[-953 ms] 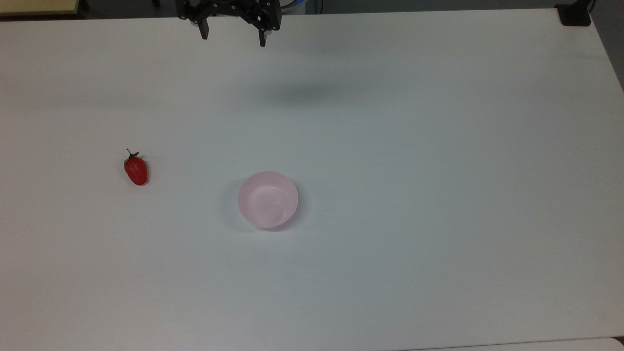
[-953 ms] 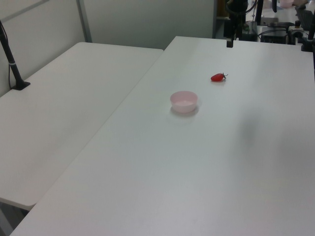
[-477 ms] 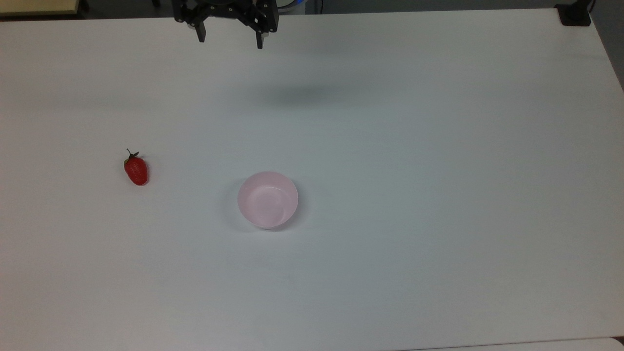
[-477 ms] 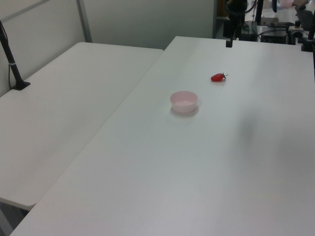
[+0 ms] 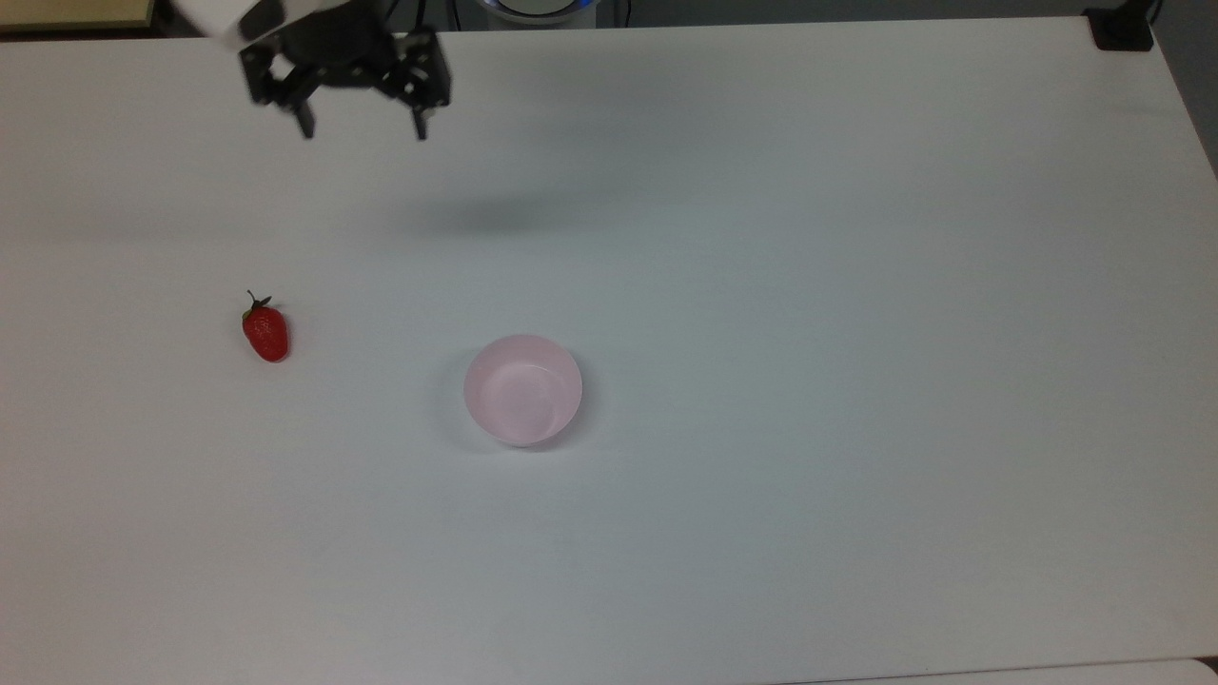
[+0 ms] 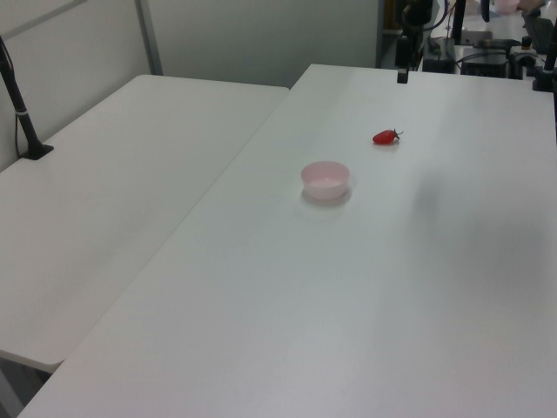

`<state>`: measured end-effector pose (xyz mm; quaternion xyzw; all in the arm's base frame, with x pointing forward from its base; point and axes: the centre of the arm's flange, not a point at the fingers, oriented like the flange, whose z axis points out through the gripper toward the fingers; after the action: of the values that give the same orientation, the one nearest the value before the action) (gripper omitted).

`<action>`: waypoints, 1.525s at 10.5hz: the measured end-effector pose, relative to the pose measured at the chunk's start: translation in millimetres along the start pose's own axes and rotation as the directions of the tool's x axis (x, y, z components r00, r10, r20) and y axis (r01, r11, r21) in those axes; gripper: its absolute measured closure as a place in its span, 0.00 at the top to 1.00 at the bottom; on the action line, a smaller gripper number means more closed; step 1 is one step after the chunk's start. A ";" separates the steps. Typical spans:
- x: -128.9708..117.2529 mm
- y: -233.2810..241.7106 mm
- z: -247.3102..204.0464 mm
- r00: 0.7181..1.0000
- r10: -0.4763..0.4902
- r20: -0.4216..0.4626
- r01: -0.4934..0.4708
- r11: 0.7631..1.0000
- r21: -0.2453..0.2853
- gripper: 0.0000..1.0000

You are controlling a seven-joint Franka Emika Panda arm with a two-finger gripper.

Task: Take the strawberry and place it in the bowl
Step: 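Move the open gripper over the red strawberry and lower it, then close the gripper on the red strawberry and lift it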

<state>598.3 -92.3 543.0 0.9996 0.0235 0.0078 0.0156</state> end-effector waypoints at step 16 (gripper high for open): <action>56.7 134.1 235.5 0.994 0.058 -0.090 -0.064 0.996 -0.069 0.79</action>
<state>665.1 -230.8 312.8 0.9973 -0.0066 0.0530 0.0500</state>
